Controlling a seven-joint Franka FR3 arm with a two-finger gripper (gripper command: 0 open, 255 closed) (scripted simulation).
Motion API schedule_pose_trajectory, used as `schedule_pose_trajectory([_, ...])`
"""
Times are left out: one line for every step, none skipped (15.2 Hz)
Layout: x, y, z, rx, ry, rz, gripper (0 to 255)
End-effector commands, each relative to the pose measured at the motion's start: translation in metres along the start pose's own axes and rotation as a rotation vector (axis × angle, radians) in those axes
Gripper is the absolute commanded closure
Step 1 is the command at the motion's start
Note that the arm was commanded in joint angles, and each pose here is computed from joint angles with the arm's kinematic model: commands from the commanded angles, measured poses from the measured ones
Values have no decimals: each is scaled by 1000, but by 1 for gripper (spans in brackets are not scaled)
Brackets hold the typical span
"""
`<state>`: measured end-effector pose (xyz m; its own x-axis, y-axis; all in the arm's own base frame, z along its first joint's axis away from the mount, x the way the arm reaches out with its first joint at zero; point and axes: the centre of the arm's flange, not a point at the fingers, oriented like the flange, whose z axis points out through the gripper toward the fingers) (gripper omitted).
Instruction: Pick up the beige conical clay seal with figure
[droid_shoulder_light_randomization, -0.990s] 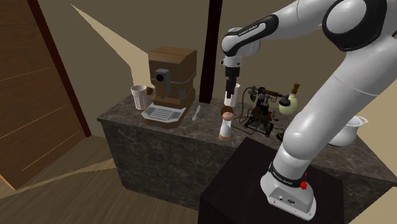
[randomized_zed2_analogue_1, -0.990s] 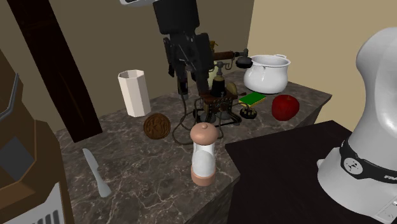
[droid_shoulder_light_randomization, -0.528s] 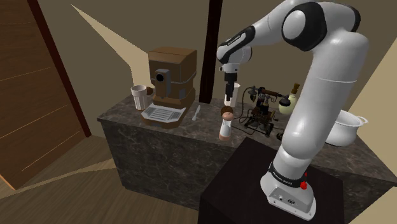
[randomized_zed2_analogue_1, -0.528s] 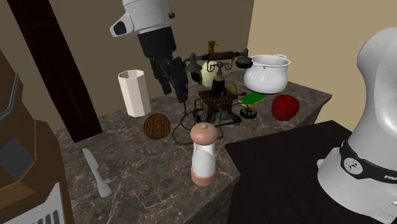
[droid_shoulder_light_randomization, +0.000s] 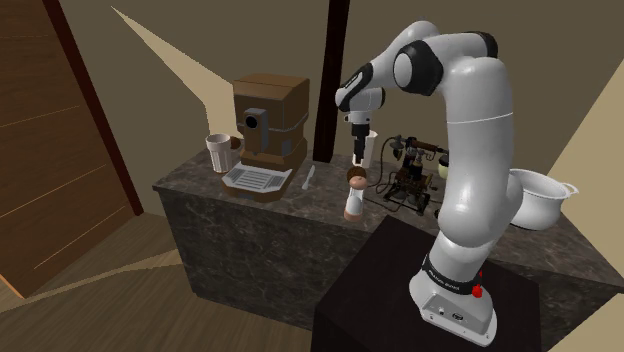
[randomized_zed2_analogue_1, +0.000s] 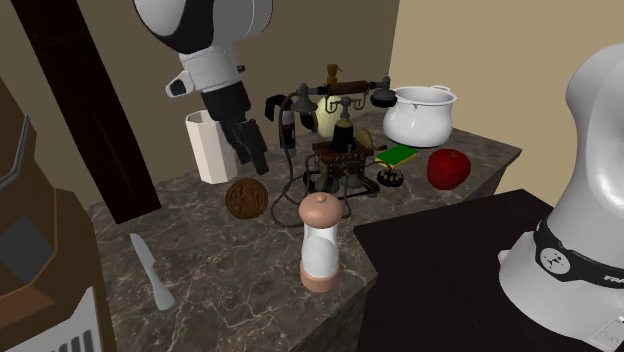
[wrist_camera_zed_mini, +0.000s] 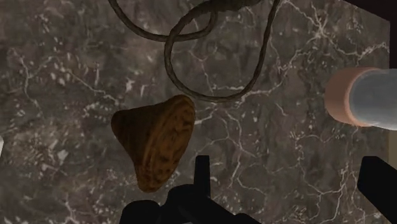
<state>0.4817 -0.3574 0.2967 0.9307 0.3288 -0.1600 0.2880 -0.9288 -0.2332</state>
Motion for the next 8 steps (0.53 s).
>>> schedule_pose_trajectory([7,24,9,9,-8,-11,0])
schedule_pose_trajectory([10,37,15,14,-12,-15,0])
schedule_pose_trajectory([13,49,21,18,-16,-19,0])
schedule_pose_trajectory([16,61,27,22,-20,-23,0])
schedule_pose_trajectory([20,73,32,26,-24,-27,0])
schedule_pose_trajectory([23,86,38,30,-28,-32,0])
schedule_pose_trajectory([25,92,42,33,-31,-34,0])
schedule_pose_trajectory([26,93,47,33,-31,-34,0])
